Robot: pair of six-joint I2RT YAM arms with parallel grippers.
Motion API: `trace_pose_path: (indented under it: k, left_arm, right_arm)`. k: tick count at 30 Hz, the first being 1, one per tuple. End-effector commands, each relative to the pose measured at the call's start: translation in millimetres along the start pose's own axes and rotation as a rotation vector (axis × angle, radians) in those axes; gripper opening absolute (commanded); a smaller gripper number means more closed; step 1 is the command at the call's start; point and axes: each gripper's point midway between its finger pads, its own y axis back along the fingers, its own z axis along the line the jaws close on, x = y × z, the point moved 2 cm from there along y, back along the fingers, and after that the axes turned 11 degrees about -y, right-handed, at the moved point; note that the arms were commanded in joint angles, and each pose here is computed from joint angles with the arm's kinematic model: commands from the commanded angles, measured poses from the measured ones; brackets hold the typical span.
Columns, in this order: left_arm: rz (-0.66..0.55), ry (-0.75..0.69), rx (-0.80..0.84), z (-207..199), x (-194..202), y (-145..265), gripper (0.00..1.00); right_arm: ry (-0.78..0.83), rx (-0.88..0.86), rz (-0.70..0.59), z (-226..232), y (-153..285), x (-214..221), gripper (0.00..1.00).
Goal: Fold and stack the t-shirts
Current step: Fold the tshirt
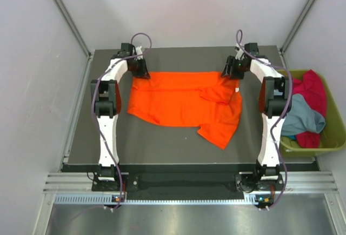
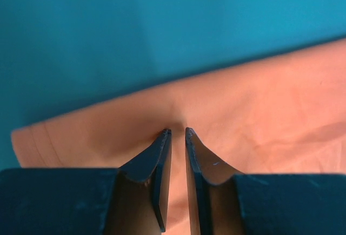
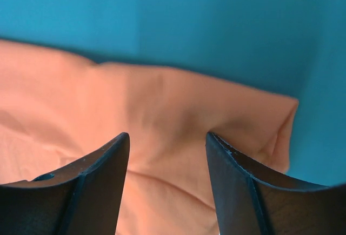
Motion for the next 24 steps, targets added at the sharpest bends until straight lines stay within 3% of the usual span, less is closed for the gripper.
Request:
trace_pose_path:
  k: [1, 7, 14, 16, 18, 21, 24]
  left_arm:
    - [0.034, -0.006, -0.102, 33, 17, -35, 0.23]
    - [-0.007, -0.023, -0.102, 33, 1, -44, 0.23]
    - [-0.053, -0.037, -0.135, 36, -14, -42, 0.23]
    - [-0.108, -0.084, -0.141, 27, -36, -27, 0.24]
    - [-0.165, -0.114, -0.179, 22, -60, -5, 0.36]
    - [-0.265, -0.132, -0.22, 2, -96, 49, 0.46]
    - [-0.377, -0.202, -0.241, -25, -123, 119, 0.48]
  right_arm:
    - [0.029, 0.022, -0.018, -3, -28, -8, 0.59]
    - [0.05, 0.015, -0.017, 0, -40, -15, 0.6]
    - [0.088, 0.007, -0.109, 12, -36, -47, 0.62]
    - [0.117, -0.002, -0.132, 21, -27, -54, 0.63]
    - [0.15, -0.023, -0.149, 31, -13, -59, 0.63]
    - [0.218, -0.031, -0.212, 50, 27, -72, 0.64]
    - [0.302, -0.037, -0.283, 72, 72, -81, 0.65]
